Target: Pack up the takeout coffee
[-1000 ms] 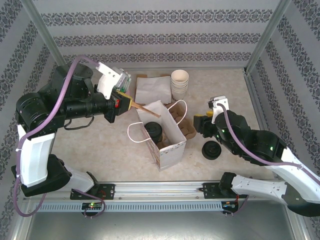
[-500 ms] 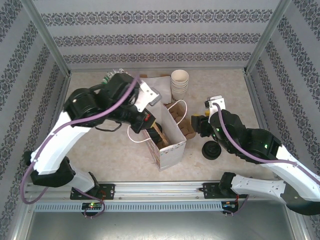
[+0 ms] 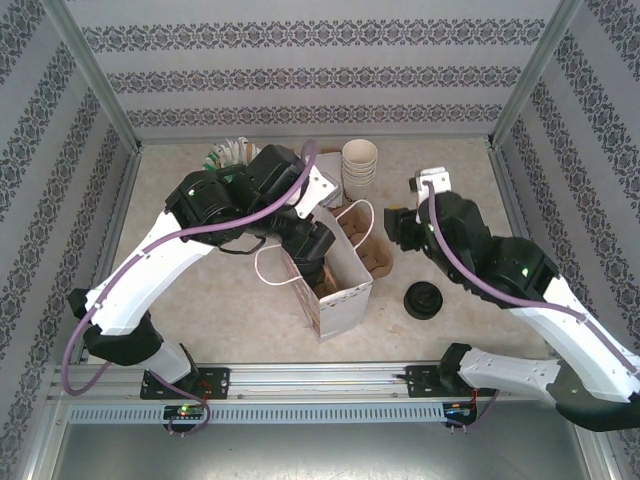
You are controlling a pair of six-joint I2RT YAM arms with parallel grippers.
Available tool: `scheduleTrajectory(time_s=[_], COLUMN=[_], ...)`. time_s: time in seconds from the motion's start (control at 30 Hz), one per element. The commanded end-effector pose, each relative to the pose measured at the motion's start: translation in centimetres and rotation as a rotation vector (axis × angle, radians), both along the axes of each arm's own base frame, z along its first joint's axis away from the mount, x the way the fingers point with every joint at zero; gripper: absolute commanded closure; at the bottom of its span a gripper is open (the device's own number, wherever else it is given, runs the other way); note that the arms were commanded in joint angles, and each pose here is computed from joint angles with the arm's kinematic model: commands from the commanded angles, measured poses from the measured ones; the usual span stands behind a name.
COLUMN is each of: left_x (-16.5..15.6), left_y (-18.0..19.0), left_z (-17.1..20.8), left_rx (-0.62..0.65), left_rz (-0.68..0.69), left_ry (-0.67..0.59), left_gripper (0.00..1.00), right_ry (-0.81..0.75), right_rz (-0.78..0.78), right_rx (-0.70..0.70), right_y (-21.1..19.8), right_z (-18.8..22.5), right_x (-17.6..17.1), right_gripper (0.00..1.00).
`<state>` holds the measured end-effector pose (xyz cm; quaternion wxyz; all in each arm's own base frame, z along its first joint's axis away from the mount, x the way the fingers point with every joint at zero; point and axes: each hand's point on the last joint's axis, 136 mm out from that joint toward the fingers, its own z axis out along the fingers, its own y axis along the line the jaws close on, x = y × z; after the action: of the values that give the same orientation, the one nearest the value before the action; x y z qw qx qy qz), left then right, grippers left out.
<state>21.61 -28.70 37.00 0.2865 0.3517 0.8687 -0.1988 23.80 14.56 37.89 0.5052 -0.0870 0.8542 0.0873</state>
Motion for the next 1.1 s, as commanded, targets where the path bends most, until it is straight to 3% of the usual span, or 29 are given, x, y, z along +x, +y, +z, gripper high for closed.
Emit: scheduleTrajectory(time_s=[0.0, 0.2, 0.37, 0.73, 1.07], left_x=[2.7, 5.3, 4.9, 2.7, 2.2], left_y=[3.0, 9.1, 13.2, 15.6, 16.5], left_z=[2.9, 4.0, 2.0, -3.4, -6.3], left_rx=[-0.061, -0.279, -0.374, -0.408, -0.392], left_rz=[0.129, 0.361, 0.501, 0.612, 0.658], left_ry=[-0.141, -0.195, -0.198, -0.133, -0.122], left_gripper=[0.44, 0.46, 0.46, 0.45, 0.44], right_ry=[0.014, 0.115, 0.174, 0.244, 0.331], right_rz=[0.080, 0.192, 0.308, 0.439, 0.484], right_rx=[-0.018, 0.105, 0.092, -0.030, -0.046], right_y=[1.5, 4.7, 8.3, 14.0, 16.3], right_z=[1.3, 2.0, 0.5, -5.4, -10.9], right_x=[1.4, 6.9, 12.2, 21.4, 24.0], right_gripper=[0.45, 0.45, 0.45, 0.45, 0.46])
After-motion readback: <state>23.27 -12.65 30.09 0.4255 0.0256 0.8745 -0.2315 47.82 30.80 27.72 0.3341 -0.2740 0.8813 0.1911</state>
